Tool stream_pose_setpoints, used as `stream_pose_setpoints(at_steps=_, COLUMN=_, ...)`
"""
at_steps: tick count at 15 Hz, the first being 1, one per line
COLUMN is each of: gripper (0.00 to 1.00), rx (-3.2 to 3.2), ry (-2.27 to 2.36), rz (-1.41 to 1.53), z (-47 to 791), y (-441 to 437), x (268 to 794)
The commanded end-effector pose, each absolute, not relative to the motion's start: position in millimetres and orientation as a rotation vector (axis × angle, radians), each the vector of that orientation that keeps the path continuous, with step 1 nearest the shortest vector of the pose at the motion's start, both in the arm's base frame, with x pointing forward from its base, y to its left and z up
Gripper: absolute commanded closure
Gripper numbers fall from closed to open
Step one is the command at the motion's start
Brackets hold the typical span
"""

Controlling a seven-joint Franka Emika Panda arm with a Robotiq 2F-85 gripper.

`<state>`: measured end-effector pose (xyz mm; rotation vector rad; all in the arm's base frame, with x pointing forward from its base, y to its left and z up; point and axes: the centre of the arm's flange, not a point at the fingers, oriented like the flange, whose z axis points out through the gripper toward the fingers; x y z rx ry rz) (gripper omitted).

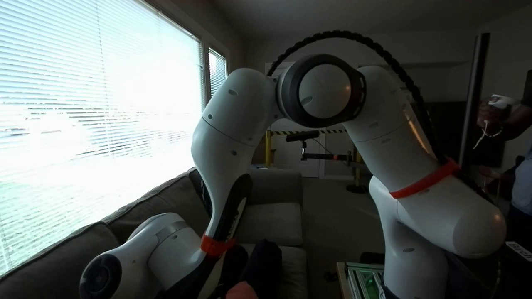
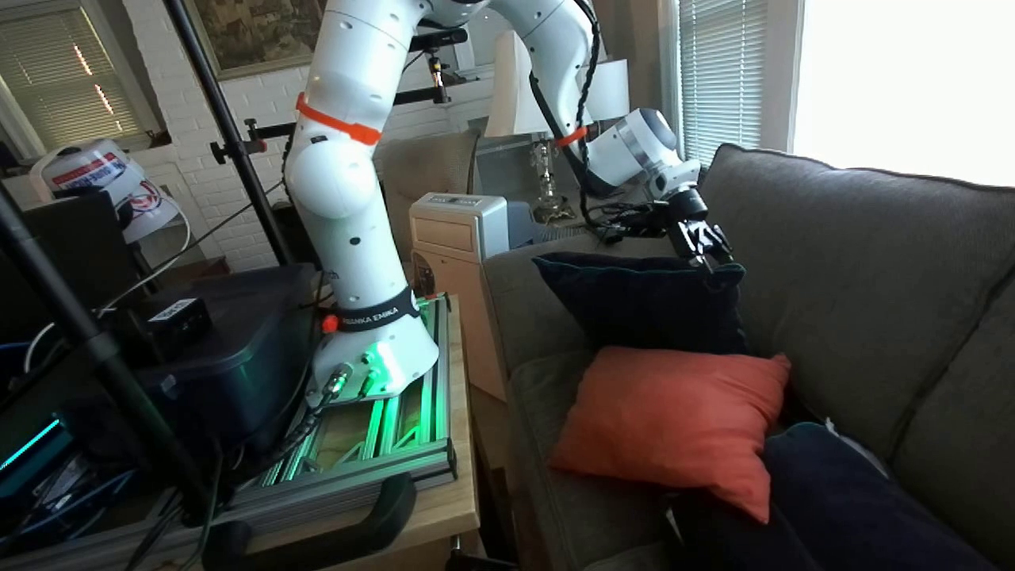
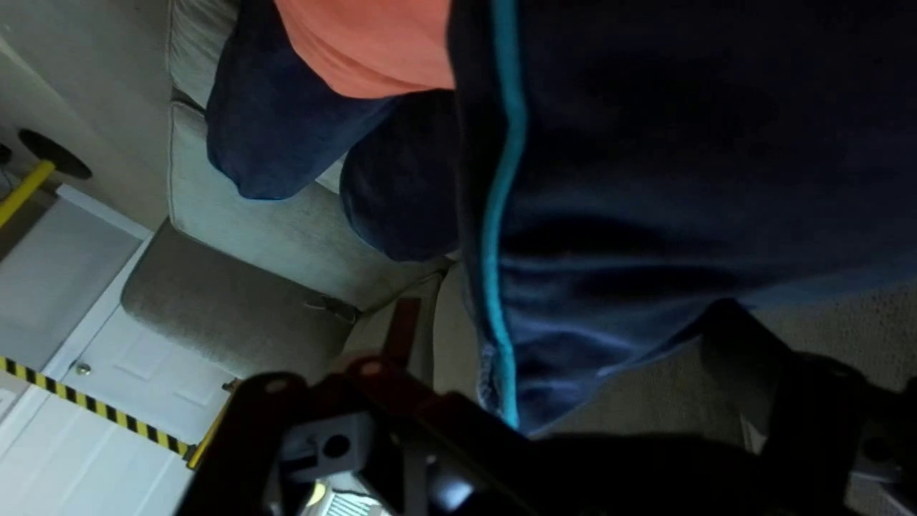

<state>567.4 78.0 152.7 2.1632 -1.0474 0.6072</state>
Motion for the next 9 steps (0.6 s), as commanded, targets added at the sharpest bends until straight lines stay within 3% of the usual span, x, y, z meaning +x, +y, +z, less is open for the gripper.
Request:
stream_pose_setpoints(at_steps=1, gripper=0.0, rx=2.055, ry=-1.203, rz=0.711, z=140, y=70, x=552)
stream_pose_setpoints(at_steps=3, gripper=0.0, rx=2.007, ry=-1.261, rz=0.72, z=134, y=65, x=546)
stream_pose_setpoints(at_steps=4, gripper=0.25, rx=1.987, ry=-1.276, rz=0.723, z=130, y=62, x=543)
stream_pose_setpoints(at_steps=5, gripper=0.26, rx=1.968, ry=-1.295, rz=0.725, z=128, y=60, x=542)
stream_pose_setpoints(at_steps=9, gripper=0.58, rx=1.907, ry=-1.378, rz=0.72, z=118, y=57, x=538)
